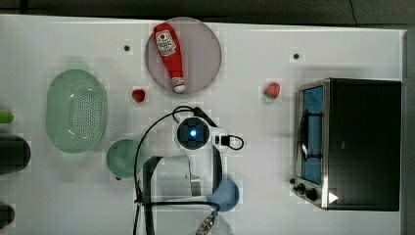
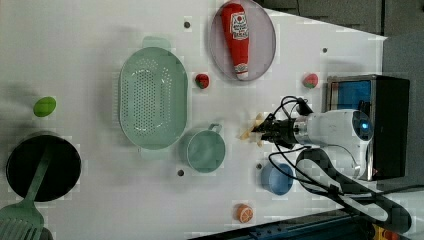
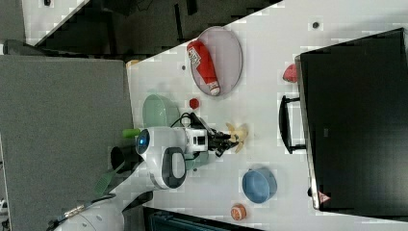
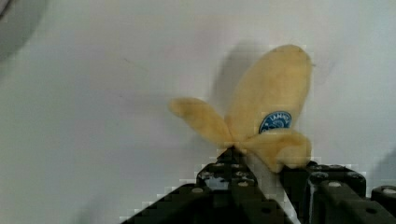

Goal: Pick banana from table and place on oven.

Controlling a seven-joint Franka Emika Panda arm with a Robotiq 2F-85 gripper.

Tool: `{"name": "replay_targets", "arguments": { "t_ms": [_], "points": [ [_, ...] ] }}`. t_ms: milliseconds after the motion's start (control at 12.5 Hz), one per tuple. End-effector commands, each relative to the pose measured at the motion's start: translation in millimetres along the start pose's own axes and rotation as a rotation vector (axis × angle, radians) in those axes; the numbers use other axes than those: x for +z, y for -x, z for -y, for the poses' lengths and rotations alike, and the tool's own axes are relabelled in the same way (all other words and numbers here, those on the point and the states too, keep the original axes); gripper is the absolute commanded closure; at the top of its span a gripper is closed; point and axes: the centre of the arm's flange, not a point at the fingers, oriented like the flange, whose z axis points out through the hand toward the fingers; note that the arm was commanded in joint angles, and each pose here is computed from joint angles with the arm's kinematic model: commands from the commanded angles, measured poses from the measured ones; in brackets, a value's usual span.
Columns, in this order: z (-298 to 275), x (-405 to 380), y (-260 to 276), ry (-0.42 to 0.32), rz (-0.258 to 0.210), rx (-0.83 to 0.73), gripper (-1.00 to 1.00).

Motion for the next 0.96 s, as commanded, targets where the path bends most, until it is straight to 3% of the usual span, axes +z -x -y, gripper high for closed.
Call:
{"name": "replay_targets", "arguments": {
  "t_ms": [80,480,960],
  "points": [
    [17.3,-98.4,-21.3,-0.146,-0.125,0.049,0.5],
    [1.1,-236.3,-19.5,-0.143,-0.158,0.071,0.5],
    [-44.7,-381.4,-22.2,-0.037,-0.072,0.138,0.5]
  ]
}}
